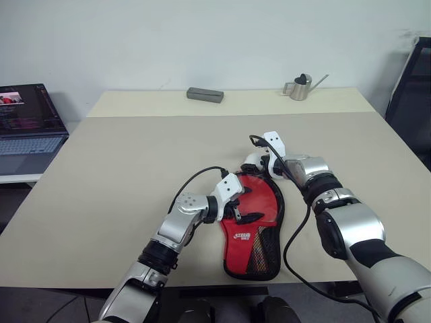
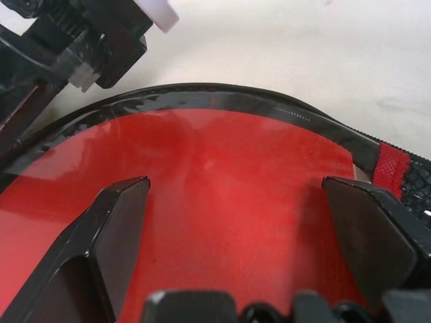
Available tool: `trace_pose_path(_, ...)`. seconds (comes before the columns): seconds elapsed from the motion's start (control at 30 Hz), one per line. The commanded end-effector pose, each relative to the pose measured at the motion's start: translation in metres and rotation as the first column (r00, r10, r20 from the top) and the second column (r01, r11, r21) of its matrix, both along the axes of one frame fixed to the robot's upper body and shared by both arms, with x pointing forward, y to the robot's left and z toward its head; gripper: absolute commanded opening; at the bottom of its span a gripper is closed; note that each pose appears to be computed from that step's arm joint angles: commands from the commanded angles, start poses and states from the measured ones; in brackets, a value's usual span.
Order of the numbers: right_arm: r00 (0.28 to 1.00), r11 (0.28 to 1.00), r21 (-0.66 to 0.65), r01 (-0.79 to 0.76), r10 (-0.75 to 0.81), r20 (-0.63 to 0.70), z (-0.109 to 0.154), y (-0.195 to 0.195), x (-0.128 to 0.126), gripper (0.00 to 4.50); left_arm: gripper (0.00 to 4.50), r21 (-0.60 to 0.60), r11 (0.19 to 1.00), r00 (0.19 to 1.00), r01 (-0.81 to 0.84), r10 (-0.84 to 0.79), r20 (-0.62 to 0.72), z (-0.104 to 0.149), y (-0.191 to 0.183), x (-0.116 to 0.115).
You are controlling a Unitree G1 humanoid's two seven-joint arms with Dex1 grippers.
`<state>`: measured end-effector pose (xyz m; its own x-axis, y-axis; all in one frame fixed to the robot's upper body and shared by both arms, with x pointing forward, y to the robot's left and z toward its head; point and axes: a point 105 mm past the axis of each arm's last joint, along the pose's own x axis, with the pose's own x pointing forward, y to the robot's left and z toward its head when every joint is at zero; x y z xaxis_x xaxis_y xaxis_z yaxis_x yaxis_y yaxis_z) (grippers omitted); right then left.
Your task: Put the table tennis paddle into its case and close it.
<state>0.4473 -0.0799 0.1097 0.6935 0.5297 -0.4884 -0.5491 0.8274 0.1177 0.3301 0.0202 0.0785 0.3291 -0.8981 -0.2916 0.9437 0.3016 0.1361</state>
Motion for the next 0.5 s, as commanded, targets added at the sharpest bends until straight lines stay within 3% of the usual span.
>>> trace_pose_path(0.03, 0.998, 1.0, 0.023, -0.013, 0.011, 0.063, 0.0211, 0.0058, 0.0062, 4.5, 4.45, 0.038, 0.999, 0.999, 0.011, -0.009, -0.051, -0.0183, -0.0022, -0.0077)
trace_pose_path(0.13, 0.998, 0.999, 0.037, -0.007, 0.004, 0.068, 0.0233, 0.0063, 0.0071, 3.85, 4.5, 0.039, 0.999, 0.999, 0.011, -0.009, -0.053, -0.0189, -0.0015, -0.0081)
trace_pose_path(0.4, 0.999, 0.997, 0.076, -0.006, 0.001, 0.054, 0.0246, 0.0094, 0.0064, 1.24, 4.5, 0.042, 0.999, 0.998, 0.013, -0.01, -0.057, -0.0211, -0.0025, -0.0093)
trace_pose_path(0.5, 0.999, 0.997, 0.08, -0.006, 0.002, 0.053, 0.0241, 0.0096, 0.0061, 0.64, 4.5, 0.046, 0.999, 0.998, 0.013, -0.01, -0.06, -0.0229, -0.0023, -0.0102)
